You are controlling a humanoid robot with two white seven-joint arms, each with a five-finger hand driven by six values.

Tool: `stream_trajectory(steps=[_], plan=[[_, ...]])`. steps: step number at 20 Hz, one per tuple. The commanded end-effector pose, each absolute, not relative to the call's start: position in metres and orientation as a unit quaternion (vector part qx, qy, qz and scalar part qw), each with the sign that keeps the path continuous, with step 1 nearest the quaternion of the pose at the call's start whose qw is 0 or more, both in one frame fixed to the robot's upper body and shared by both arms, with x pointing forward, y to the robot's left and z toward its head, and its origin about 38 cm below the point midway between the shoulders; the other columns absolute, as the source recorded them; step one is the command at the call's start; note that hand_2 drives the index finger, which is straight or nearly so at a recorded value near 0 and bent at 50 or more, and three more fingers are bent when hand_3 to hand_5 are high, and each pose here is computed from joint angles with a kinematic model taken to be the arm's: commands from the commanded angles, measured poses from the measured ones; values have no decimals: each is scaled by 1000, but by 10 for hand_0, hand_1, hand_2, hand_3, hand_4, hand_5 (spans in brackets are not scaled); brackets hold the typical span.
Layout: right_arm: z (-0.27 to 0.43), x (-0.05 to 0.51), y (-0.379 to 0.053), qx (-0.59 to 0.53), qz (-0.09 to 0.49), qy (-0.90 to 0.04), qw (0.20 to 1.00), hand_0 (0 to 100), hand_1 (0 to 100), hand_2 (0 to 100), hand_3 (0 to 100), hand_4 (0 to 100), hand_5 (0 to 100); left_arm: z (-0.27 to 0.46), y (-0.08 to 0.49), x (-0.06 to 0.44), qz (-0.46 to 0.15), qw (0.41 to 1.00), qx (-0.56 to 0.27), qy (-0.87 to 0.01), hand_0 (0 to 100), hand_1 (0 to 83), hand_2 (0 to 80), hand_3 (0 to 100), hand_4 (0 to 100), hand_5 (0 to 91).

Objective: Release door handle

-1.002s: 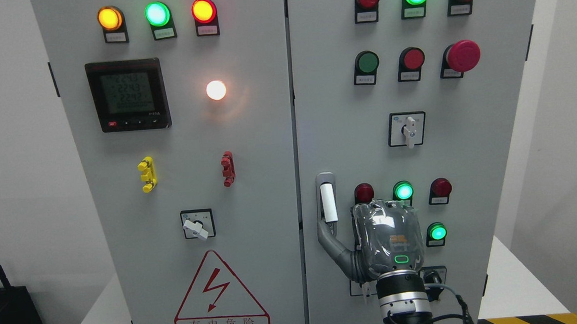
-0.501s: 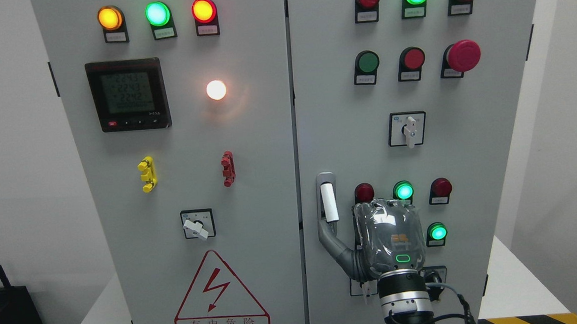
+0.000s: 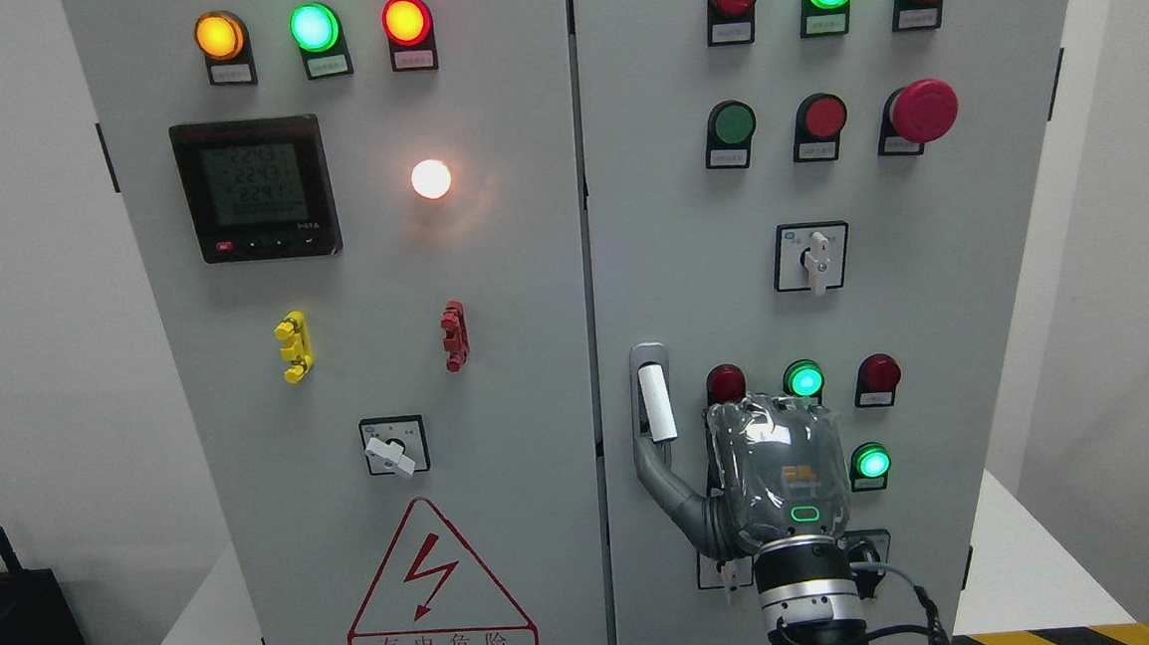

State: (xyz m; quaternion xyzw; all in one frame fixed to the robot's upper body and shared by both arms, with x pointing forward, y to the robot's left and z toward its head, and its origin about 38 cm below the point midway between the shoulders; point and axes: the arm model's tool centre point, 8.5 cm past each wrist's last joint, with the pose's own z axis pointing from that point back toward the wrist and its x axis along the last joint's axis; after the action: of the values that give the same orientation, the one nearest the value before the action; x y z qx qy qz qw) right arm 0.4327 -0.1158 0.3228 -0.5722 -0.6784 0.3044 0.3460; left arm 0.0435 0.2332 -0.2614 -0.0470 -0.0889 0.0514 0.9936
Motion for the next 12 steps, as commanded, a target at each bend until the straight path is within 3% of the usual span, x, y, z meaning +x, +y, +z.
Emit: stream_trajectory(steps=[1,12], plan=[[324,432,-120,-578,301,-676,345,346,71,980,1000,912,895,-262,233,38,58,994,-46,-81,120,389,0,0,0,0],[325,433,-124,-588,301,-669,341,346,77,981,1000,913,899,-262,233,38,58,994,-46,-81,120,389,0,0,0,0]])
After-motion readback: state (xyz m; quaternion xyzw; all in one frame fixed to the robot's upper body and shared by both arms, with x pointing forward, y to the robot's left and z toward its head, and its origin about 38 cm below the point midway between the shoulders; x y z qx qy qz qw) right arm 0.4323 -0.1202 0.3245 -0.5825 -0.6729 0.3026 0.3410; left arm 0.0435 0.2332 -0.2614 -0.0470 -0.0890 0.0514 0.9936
